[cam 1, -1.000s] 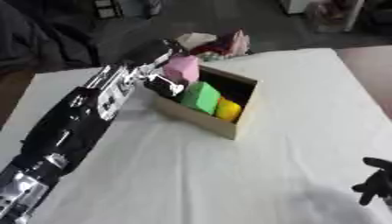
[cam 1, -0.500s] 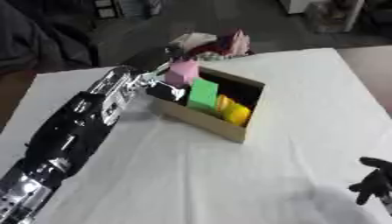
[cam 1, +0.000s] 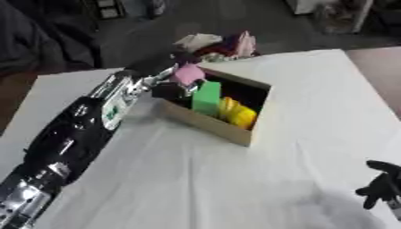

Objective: Pick up objects on the table and place them in the box.

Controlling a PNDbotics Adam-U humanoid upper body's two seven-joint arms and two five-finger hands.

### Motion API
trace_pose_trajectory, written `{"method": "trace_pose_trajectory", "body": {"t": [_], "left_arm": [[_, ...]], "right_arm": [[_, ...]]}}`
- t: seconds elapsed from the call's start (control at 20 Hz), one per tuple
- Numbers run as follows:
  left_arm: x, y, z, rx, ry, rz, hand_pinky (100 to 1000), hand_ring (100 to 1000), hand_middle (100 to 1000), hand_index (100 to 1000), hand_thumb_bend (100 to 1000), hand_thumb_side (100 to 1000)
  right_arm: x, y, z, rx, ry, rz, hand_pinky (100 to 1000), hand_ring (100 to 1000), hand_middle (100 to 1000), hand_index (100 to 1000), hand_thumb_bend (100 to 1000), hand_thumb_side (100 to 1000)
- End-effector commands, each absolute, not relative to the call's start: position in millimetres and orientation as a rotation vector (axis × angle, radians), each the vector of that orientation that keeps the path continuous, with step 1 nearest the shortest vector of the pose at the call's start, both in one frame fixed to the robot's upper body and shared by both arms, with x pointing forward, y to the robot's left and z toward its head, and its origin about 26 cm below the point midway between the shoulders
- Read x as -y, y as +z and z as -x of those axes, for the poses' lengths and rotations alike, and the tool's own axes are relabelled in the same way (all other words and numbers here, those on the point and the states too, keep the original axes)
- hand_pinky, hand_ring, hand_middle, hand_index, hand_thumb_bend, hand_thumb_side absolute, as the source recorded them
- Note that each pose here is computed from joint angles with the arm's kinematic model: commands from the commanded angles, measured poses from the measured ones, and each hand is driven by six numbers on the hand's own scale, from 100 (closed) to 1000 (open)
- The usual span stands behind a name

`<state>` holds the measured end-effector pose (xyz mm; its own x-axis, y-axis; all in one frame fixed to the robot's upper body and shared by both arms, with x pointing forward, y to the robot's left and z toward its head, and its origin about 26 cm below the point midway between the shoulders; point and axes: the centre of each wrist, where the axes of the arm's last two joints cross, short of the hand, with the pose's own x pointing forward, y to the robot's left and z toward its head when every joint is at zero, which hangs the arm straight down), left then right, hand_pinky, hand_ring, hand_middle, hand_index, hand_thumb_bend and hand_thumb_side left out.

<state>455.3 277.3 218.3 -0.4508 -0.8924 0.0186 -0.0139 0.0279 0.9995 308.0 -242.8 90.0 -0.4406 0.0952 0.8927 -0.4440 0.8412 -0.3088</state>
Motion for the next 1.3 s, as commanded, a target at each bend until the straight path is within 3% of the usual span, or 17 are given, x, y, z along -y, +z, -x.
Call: {"method": "trace_pose_trajectory", "body": {"t": [0.05,0.15,1.05,1.3], "left_arm": [[-276.7,232.0,-451.9,1.610,-1.524,-0.915,851,893,945,973,153,1000],[-275.6,235.6,-448.9,1.656,-1.496,-0.893,850,883,933,971,100,1000],[-289.1,253.9,-395.5,1.883,-1.306,-0.714,826,833,872,937,100,1000],[-298.1,251.2,-372.7,2.050,-1.191,-0.660,808,794,827,909,100,839]], "right_arm": [[244.1,95.3,-309.0,1.954,0.640,-0.247,690,448,486,841,100,456],[244.6,95.2,-308.9,1.954,0.638,-0.244,690,448,486,841,100,457],[250.5,92.8,-308.0,1.948,0.627,-0.216,690,447,485,841,100,451],[253.3,92.0,-307.2,1.947,0.615,-0.202,690,448,486,841,100,455]]}}
